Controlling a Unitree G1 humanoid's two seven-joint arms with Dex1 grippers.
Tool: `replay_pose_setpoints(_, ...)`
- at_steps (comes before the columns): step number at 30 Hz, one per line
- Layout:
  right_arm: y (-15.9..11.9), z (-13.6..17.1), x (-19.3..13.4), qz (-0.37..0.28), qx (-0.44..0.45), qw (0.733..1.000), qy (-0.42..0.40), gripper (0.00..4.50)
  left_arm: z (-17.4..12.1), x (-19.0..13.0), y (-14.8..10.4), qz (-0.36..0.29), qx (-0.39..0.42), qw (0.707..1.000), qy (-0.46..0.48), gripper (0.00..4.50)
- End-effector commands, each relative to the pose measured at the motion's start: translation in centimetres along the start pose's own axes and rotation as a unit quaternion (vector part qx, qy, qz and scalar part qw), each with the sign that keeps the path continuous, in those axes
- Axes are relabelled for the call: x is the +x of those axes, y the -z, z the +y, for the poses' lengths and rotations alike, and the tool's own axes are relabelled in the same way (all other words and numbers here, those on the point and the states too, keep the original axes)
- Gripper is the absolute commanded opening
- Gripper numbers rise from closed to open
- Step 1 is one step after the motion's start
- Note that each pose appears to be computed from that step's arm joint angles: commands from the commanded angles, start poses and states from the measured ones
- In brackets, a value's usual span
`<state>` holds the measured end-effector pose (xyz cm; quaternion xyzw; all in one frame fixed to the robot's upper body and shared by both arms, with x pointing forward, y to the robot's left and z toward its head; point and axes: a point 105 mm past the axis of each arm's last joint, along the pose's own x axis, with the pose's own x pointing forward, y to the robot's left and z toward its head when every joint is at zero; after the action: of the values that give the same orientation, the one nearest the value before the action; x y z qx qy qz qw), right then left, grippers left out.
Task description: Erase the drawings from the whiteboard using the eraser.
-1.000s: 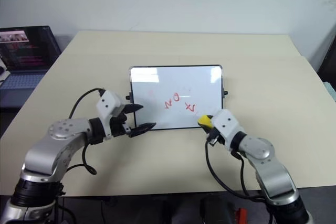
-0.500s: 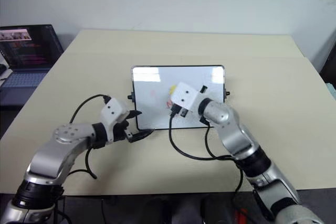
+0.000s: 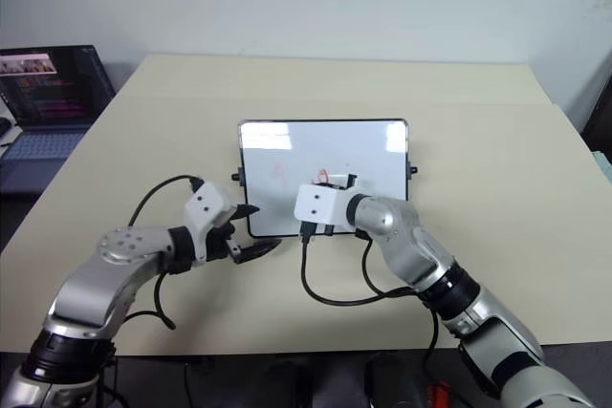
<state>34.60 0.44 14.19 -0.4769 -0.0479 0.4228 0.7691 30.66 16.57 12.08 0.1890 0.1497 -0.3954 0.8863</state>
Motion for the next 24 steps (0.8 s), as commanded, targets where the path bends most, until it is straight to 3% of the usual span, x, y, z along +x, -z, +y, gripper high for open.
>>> replay_pose_setpoints(1, -0.7, -2.9, -0.3, -0.006, -0.014, 0.997, 0.070, 1.17, 0.1, -0.2, -1.5, -0.018, 0.023, 1.000, 0.001, 4.50)
replay_pose_setpoints(7, -1.5, -3.6, 0.0, -0.022, -0.009, 0.996, 0.089, 1.17, -0.2, -0.1, -1.4, -0.017, 0.022, 1.000, 0.008, 4.50)
replay_pose_setpoints(16, -0.1, 0.4, 0.6, 0.005, -0.023, 1.000, -0.010, 1.17, -0.2, -0.1, -1.1, -0.012, 0.018, 1.000, 0.009, 4.50)
replay_pose_setpoints(24, -0.7, -3.6, 0.9, -0.006, -0.029, 0.995, 0.095, 1.17, -0.3, 0.0, -1.1, -0.012, 0.015, 1.000, 0.010, 4.50)
